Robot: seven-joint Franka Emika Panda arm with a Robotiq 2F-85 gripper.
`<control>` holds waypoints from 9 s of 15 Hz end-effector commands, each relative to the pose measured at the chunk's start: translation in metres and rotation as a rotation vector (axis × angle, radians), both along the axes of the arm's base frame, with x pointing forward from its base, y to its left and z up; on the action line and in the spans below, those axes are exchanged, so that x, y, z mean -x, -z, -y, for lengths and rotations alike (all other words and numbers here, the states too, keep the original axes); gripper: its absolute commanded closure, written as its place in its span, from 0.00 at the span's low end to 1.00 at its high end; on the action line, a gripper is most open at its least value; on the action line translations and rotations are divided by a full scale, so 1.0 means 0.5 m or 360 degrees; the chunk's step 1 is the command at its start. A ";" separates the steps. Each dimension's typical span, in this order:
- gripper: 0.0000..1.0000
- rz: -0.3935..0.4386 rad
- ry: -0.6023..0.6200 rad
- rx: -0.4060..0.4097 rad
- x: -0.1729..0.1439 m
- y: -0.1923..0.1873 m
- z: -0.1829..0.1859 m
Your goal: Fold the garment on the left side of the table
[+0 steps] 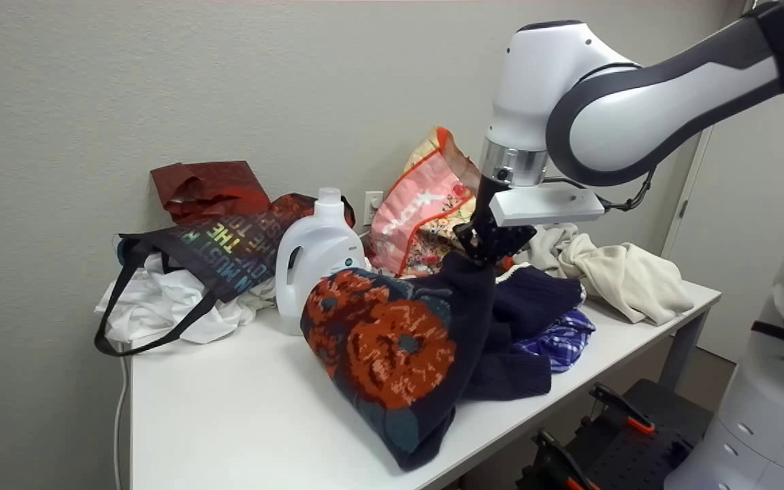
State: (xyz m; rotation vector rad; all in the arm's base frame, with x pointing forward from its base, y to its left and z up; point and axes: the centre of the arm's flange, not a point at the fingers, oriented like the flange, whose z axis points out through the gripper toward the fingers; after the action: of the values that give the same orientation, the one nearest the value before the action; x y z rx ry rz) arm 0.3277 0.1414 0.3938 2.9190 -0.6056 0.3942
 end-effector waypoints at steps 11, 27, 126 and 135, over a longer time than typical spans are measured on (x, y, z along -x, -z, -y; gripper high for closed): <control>0.97 -0.0008 0.0124 0.0053 -0.040 0.029 0.047; 0.97 -0.0188 0.0503 0.0186 -0.067 0.118 0.202; 0.00 -0.0512 0.0162 -0.0317 -0.180 0.194 -0.006; 0.00 -0.0546 0.0171 -0.0300 -0.181 0.283 -0.042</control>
State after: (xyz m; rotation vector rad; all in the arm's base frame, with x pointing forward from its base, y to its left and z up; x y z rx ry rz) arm 0.4148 0.1546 0.2664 3.0077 -0.7503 -0.1963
